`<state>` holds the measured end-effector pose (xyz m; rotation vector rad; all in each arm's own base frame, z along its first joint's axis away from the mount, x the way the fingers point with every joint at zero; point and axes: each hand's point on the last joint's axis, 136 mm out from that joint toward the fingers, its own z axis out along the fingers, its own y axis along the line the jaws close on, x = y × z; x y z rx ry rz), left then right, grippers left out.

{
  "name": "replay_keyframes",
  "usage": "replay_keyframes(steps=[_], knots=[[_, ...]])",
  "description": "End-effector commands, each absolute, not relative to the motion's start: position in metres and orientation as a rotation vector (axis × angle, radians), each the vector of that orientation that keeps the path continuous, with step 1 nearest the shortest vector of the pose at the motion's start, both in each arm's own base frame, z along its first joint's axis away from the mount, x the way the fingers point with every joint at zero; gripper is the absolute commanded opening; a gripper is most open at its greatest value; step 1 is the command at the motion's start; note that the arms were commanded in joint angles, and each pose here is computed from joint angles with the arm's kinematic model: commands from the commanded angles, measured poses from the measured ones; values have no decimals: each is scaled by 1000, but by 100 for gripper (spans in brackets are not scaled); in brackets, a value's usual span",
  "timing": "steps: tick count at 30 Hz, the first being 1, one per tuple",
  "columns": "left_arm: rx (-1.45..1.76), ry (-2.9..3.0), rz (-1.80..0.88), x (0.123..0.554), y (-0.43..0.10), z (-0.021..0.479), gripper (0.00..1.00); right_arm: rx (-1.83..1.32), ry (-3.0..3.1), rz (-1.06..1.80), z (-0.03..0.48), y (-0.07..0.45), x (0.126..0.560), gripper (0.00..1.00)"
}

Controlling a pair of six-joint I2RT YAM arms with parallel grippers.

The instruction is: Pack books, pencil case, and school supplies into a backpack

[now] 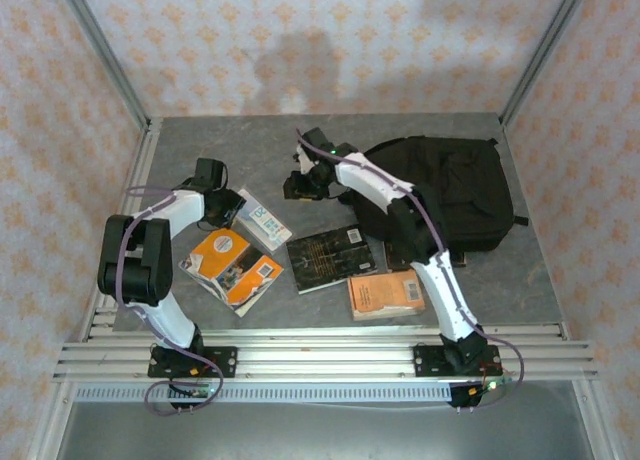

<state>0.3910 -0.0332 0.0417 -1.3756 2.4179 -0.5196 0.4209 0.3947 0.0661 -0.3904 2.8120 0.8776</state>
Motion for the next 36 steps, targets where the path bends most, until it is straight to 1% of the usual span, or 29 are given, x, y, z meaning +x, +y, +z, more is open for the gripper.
replay_keyframes(steps=[1,6,11,15,21,23,26,27,31,34,36], knots=[[-1415,2426,-521,390,-35,25,42,-452,2837,1039,77,422,404,44],[-1448,2451,-504,387,-35,9,40,-502,2906,1026,47,438,393,45],[-1451,2472,-484,384,-34,3,40,-500,2959,1087,29,446,381,45],[-1452,2472,-486,384,-35,3,39,-519,2983,1231,28,458,365,45],[-1453,2476,-513,384,-39,1,38,-523,2978,1490,42,474,347,45],[-1454,2480,-523,384,-41,0,38,-535,2972,1517,45,478,343,45],[-1446,2482,-541,385,-46,0,37,-511,2971,1486,43,481,346,44],[-1443,2482,-550,386,-47,1,37,-497,2975,1474,42,480,348,42],[-1437,2473,-586,388,-51,7,37,-469,2977,1343,36,475,358,21],[-1410,2451,-620,393,-53,21,37,-462,2947,1291,45,470,368,5],[-1383,2440,-646,397,-55,35,40,-446,2917,1284,57,466,375,1]])
